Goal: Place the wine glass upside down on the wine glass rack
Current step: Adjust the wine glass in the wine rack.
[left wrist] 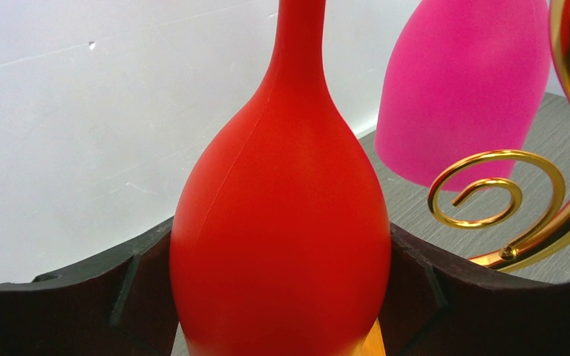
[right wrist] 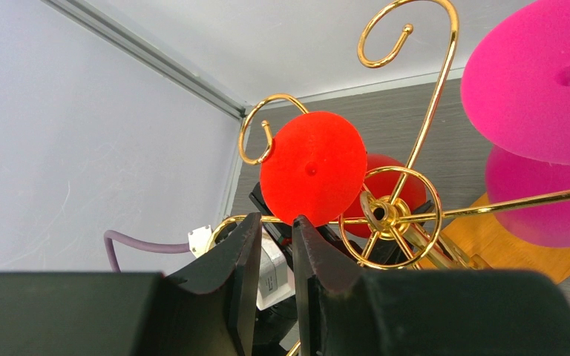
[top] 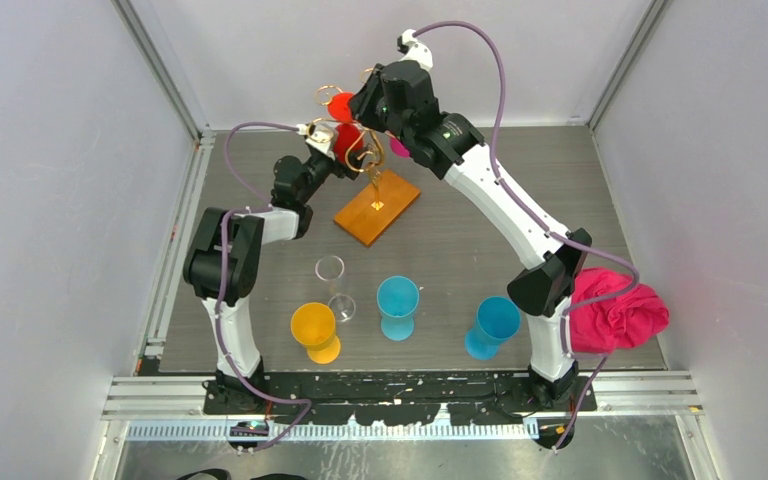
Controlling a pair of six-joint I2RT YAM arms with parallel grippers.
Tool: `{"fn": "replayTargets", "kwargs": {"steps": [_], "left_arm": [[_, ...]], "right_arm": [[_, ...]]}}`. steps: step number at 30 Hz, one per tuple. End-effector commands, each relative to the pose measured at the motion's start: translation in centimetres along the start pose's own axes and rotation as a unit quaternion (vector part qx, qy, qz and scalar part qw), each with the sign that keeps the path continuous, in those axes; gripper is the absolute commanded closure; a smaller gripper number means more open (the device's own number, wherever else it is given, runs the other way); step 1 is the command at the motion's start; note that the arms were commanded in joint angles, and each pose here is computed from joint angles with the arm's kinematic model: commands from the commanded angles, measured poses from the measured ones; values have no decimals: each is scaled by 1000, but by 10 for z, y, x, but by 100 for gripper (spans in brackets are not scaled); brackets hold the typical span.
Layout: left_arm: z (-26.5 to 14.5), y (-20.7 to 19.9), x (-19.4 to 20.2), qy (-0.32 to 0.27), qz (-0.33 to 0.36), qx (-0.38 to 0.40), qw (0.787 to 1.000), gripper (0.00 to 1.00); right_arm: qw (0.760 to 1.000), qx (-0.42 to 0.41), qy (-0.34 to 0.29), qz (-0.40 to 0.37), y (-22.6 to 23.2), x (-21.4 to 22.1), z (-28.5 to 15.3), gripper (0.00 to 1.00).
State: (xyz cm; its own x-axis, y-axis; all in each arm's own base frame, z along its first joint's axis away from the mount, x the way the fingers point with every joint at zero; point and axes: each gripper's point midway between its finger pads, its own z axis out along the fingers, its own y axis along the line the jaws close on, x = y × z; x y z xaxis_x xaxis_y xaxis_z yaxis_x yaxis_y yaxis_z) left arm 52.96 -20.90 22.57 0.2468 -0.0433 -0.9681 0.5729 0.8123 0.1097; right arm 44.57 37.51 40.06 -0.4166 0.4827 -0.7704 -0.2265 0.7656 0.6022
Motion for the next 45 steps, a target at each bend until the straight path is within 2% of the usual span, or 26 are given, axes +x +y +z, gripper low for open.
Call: {"fn": "replayTargets", "kwargs": {"steps": [1,19,31,45], "left_arm": [[5,1,-82,-95,73,6,993,21],[7,-6,-65,-84,51,19,995,21],[6,-22,-58,-78,22,64,995,23],[6,-26,-74,-94,19,79,992,24]], "right_arm": [[998,-41,-40,8,25,-39,-30,72],[998,-40,-42,2,22,-39,-34,72],[998,-41,-43,0,22,-39,-36,72],[998,-40,-44,-3,21,-39,-35,72]]}}
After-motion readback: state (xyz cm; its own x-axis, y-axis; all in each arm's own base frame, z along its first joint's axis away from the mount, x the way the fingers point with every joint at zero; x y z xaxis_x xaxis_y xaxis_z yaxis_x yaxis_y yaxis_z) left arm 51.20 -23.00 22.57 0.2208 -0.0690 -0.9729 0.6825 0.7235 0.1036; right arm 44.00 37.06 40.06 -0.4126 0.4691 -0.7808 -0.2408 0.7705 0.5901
